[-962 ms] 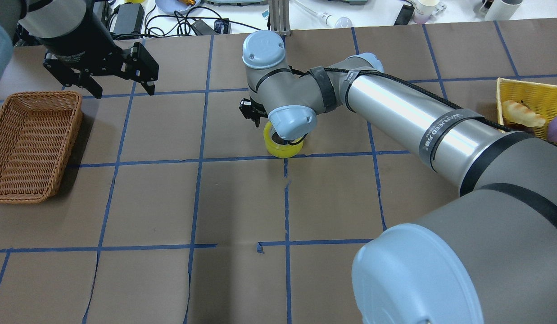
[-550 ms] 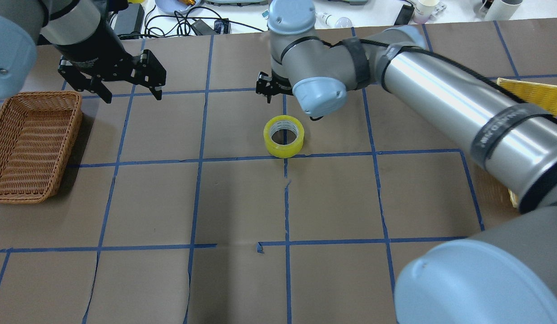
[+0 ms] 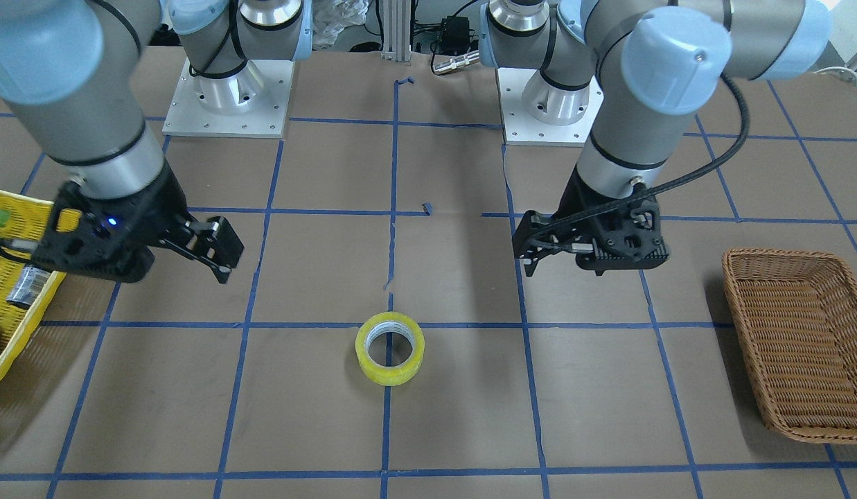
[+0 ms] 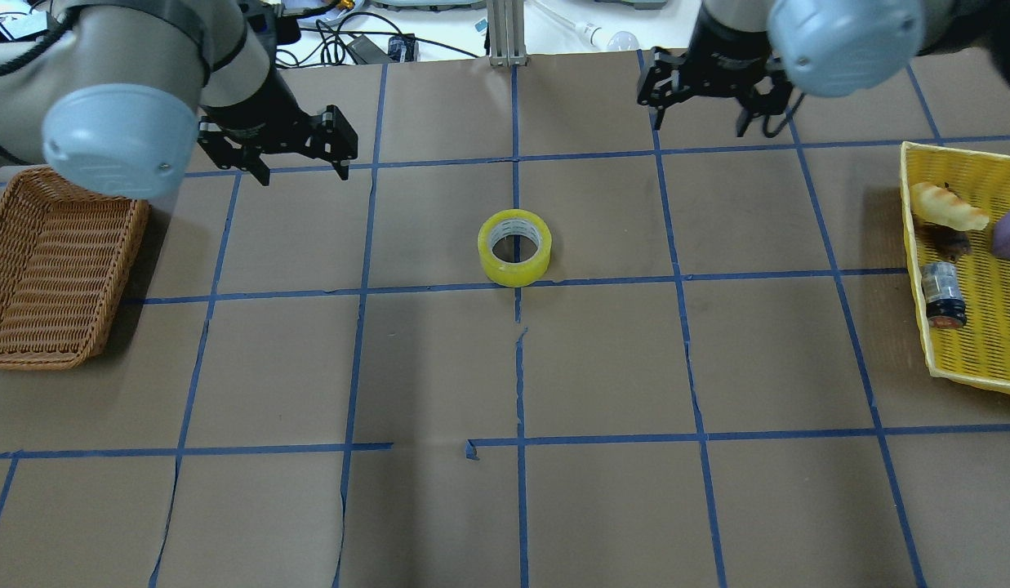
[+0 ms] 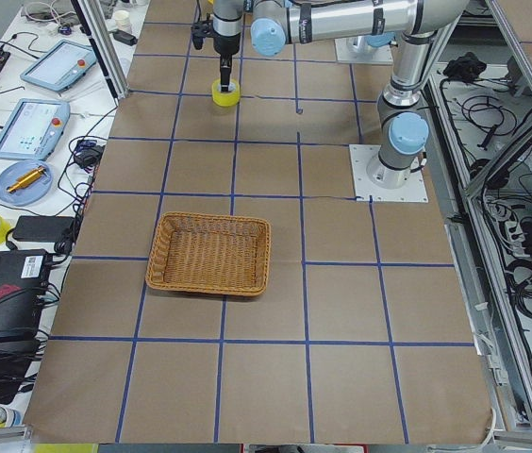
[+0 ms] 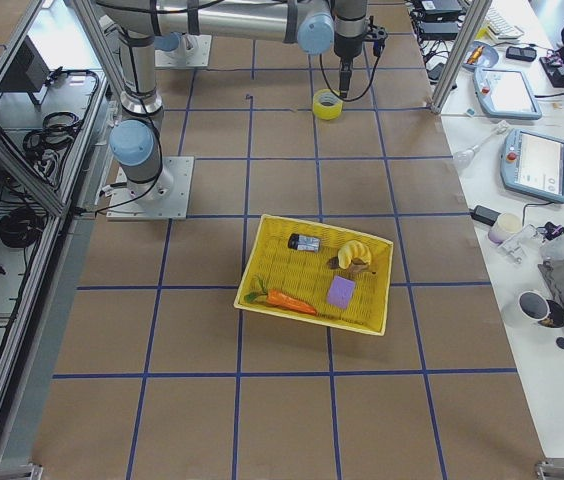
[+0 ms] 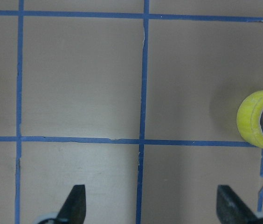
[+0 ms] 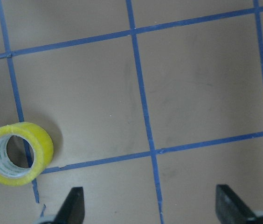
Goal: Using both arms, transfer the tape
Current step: 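Grasp the tape roll with the left gripper while the right gripper withdraws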
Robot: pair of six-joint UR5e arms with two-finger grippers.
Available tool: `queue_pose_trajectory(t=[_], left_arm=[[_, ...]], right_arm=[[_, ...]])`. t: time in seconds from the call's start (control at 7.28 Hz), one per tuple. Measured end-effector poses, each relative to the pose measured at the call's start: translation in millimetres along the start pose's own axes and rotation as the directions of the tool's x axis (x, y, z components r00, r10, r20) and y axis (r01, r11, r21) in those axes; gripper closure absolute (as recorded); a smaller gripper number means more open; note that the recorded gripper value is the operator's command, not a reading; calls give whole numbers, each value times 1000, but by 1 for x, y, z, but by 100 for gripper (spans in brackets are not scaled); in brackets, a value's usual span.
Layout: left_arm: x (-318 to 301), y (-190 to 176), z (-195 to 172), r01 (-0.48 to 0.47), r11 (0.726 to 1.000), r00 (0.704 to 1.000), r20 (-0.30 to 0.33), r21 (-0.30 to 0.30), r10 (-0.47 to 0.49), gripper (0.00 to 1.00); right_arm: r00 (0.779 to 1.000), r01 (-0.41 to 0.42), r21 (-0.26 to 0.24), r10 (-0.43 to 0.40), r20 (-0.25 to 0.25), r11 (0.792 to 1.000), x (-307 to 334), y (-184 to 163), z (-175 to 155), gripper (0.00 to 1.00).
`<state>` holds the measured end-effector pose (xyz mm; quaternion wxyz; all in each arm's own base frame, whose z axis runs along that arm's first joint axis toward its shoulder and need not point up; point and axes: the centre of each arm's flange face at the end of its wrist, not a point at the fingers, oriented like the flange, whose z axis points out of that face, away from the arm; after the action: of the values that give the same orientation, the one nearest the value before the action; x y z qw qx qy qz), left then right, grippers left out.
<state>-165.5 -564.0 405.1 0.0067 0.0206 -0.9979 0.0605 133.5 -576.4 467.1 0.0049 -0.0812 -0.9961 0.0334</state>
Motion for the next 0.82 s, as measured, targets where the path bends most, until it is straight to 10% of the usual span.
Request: queue_pose_trajectory(t=[0.82], left_arm=[[155,5,180,22,1000,998,-56,10,-21,23]], right_arm=[[997,6,-95,2,81,995,13,41,-19,0]])
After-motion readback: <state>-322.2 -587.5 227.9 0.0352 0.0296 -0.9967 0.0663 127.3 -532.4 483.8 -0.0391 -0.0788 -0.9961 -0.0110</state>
